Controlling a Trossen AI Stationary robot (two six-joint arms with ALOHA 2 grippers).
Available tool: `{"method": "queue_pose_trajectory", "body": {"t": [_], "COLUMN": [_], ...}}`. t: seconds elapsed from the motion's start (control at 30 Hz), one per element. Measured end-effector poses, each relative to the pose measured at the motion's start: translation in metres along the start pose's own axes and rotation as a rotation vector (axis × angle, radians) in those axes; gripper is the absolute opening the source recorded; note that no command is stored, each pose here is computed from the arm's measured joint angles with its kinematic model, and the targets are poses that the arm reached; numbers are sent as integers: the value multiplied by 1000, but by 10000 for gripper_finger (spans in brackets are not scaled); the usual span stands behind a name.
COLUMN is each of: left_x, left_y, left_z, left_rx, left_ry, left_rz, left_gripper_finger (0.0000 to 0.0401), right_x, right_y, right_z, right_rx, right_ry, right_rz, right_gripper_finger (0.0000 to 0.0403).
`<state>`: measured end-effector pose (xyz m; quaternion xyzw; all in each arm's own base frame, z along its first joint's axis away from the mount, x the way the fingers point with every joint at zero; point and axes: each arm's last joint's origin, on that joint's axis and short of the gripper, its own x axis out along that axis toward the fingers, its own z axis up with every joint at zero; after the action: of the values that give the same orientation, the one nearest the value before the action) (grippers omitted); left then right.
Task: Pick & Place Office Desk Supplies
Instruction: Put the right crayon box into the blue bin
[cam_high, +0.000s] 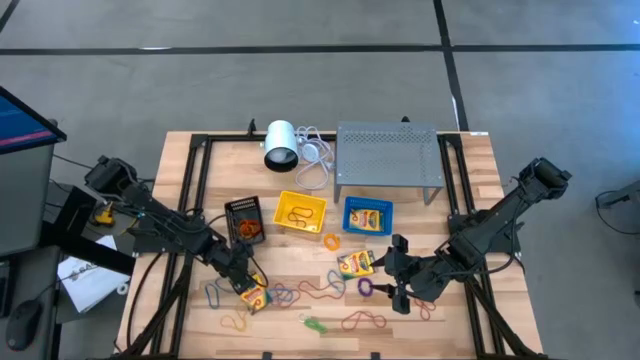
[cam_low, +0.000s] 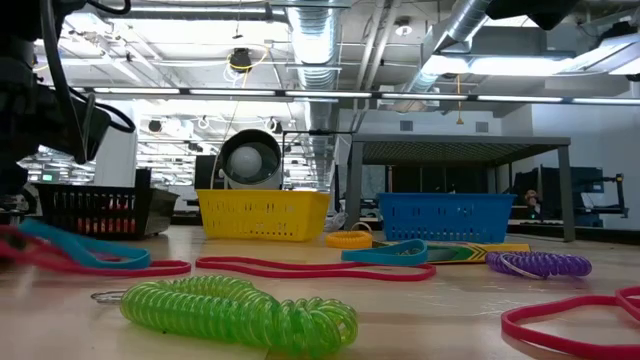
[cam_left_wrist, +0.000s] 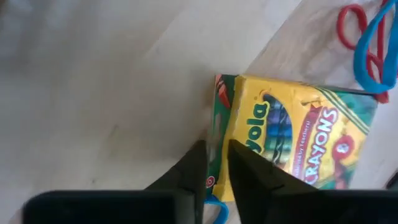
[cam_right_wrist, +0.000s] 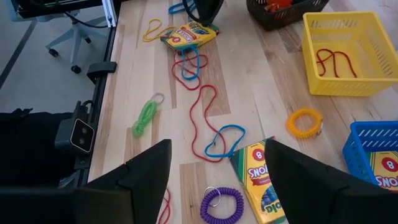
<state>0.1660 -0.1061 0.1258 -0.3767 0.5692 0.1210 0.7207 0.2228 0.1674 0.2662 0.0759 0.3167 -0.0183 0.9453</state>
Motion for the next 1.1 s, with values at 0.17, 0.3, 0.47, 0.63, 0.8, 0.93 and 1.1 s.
{"method": "queue_pose_trajectory", "body": {"t": [0.17, 0.3, 0.47, 0.63, 0.8, 0.93, 1.1], "left_x": [0, 0, 0, -3, -19, -37, -55], "left_y": [-5, -6, -7, -11, -16, -18, -13], "left_z": [0, 0, 0, 0, 2, 3, 2], "left_rx": [27, 37, 38, 39, 48, 59, 57], "left_ry": [15, 9, 24, 43, -6, -94, -131], "left_rz": [-52, -64, -81, -135, -204, -279, -310], "left_gripper_finger": [5, 3, 1, 1, 1, 0, 0], "right_x": [0, 0, 0, 0, 1, 1, 1], "right_y": [0, 0, 0, 0, -1, -1, -1], "right_z": [0, 0, 0, 0, 1, 1, 1], "right_rx": [0, 0, 0, 0, 3, 3, 5], "right_ry": [0, 0, 1, 0, 0, 0, -2], "right_rz": [0, 0, 0, 0, -4, -4, -5], "right_gripper_finger": [253, 253, 253, 253, 253, 253, 253]}}
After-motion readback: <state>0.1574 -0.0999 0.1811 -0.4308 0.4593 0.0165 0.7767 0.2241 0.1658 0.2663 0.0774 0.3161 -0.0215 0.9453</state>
